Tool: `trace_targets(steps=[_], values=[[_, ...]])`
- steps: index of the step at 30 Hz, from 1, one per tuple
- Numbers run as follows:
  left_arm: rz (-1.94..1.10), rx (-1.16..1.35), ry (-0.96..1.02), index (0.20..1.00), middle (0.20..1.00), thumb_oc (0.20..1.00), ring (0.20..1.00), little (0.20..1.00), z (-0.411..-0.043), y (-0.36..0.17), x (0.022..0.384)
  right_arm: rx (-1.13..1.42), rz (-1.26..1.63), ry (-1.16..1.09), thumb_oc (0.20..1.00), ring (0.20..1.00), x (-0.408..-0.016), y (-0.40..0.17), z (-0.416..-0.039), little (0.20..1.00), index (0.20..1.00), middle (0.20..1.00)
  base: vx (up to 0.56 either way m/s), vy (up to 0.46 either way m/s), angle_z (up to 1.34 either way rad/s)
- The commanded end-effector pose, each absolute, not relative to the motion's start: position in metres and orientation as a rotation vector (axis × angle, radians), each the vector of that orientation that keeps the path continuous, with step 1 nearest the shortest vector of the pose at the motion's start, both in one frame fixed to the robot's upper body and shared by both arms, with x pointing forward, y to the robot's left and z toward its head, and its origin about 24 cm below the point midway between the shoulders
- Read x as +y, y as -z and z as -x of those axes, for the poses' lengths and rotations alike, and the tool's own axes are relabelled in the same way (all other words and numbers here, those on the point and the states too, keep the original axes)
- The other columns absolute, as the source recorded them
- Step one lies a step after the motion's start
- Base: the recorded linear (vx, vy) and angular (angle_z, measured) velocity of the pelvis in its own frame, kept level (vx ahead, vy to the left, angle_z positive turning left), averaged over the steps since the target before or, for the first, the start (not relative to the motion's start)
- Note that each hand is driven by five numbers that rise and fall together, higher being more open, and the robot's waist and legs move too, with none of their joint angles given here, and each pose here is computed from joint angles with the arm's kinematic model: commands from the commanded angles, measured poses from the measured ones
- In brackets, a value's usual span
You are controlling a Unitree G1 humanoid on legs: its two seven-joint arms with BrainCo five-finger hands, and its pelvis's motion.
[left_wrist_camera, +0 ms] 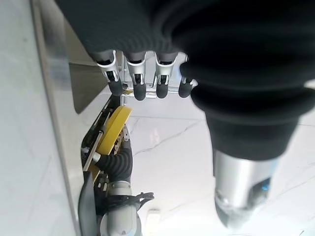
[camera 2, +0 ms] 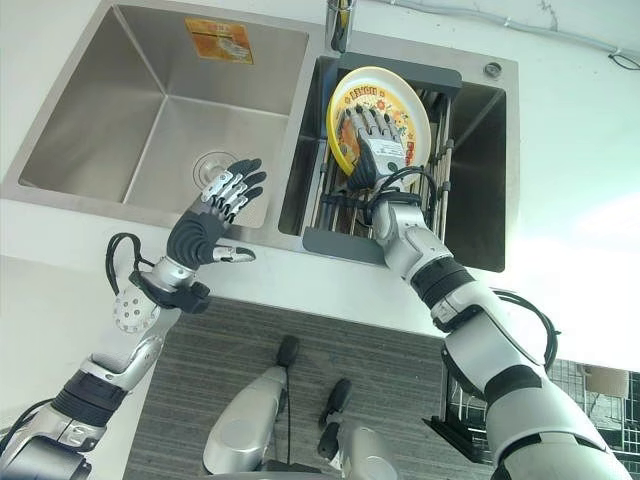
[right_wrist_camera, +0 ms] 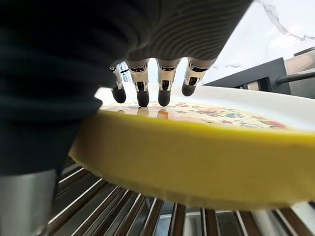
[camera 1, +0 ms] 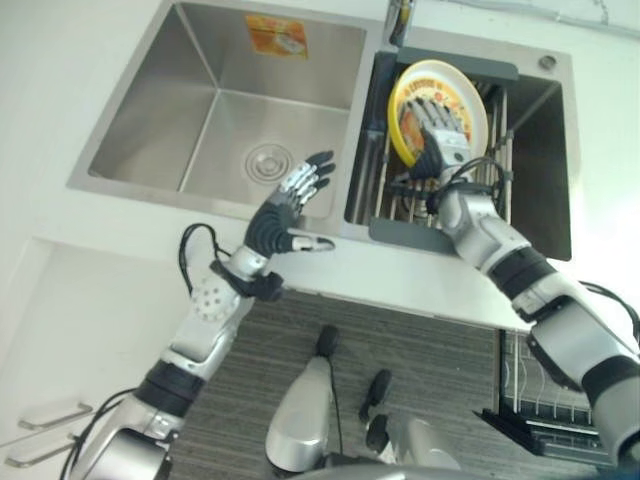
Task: Place the dishes in the dishwasher.
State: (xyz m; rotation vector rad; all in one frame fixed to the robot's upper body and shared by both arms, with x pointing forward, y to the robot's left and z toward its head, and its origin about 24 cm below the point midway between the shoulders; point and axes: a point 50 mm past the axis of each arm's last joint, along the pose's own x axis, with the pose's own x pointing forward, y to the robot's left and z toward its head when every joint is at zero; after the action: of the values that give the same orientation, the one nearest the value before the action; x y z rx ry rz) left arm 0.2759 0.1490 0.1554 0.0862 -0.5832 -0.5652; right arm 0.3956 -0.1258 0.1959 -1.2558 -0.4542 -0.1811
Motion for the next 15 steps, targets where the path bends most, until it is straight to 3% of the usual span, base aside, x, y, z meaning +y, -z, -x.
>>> trace_targets(steps=[1, 15], values=[[-0.062, -0.709, 0.590, 1.000, 1.000, 1.000, 1.000, 1.000, -0.268, -0.174, 0.142, -0.391, 1.315, 0.191, 0.200, 0.200, -0.124, -0.172, -0.396, 0.200, 0.200, 0.200, -0.02, 0.035, 0.00], [-0.045, -0.723, 0.589, 1.000, 1.000, 1.000, 1.000, 1.000, -0.267, -0.173, 0.138, -0.617, 1.377, 0.280, 0.200, 0.200, -0.121, -0.192, -0.390, 0.200, 0.200, 0.200, 0.00, 0.008, 0.00]])
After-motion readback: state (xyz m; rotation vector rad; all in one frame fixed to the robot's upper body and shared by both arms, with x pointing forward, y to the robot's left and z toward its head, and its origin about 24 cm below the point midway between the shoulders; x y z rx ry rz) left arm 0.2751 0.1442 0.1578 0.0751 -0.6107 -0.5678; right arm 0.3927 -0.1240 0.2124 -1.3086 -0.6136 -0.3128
